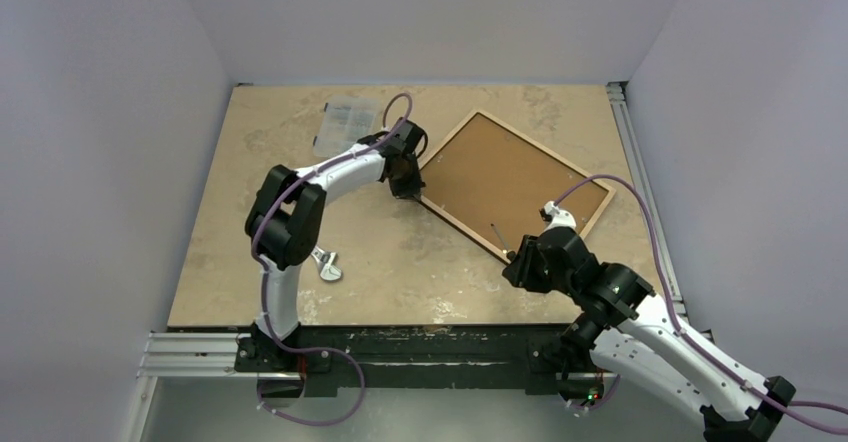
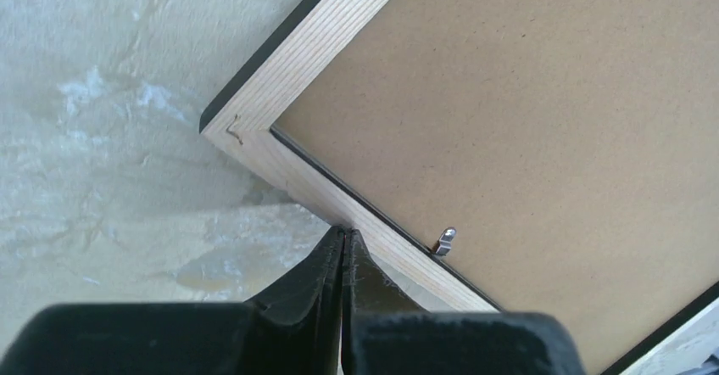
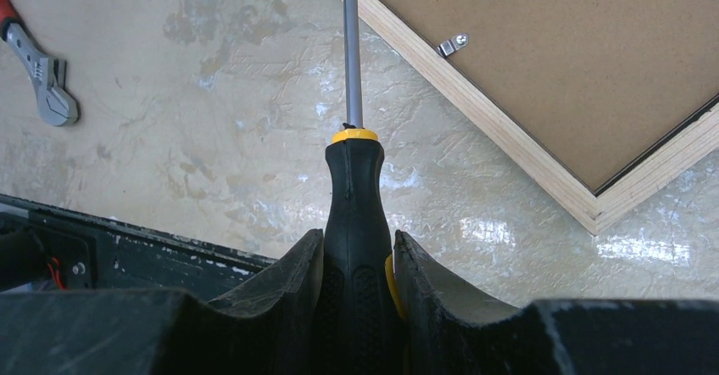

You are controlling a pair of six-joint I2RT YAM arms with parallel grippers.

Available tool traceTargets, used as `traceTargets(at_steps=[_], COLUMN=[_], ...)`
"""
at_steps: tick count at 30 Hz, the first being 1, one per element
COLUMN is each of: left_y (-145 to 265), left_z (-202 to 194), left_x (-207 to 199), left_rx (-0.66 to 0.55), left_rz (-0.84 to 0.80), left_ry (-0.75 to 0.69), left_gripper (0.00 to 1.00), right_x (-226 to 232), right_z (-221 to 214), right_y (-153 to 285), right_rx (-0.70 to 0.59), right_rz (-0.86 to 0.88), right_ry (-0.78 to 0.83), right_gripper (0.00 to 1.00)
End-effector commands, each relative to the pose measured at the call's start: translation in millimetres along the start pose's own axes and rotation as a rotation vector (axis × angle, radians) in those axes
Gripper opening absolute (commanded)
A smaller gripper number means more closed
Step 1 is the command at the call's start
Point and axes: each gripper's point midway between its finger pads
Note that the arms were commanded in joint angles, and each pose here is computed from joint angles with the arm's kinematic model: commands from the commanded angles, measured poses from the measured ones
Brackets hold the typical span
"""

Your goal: Take the photo out of the frame

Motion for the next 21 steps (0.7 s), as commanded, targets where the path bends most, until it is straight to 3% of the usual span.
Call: traceTargets(at_steps=[1, 7, 11, 16, 21], left_y=[-3.6, 4.1, 26.8, 38.7, 31.4], left_z=[20.0, 10.2, 1.5, -22.3, -60.1], left_x=[-6.3, -24.8, -38.7, -44.1, -38.3], left_rx=[0.01, 0.093, 0.066, 0.144, 0.258], left_rz=[-0.018, -0.146, -0.311, -0.412, -0.338], left_ry=[-0.155, -0.074, 0.054, 0.215, 0.502], left_gripper=[0.0, 0.03, 0.39, 0.69, 0.7], right_x=[1.0, 1.3, 3.0, 4.1, 3.9], right_z=[8.4, 8.3, 8.5, 6.8, 6.9], right_y=[-4.3, -5.2, -5.9, -8.5, -9.1], right_rx=[-0.038, -0.033, -0.034, -0.027, -0.028], right_rz=[-0.008, -0.011, -0.002, 0.002, 0.001], right_ry=[-0.017, -0.017, -0.019, -0.017, -0.015], right_gripper=[0.0, 0.0, 0.0, 0.0, 0.0])
Point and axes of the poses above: each gripper's point midway between its finger pads, its own y axis back along the fingers, its own x axis along the line the jaws close on, z = x × y, and after that the axes turned 10 degrees about y, right-handed
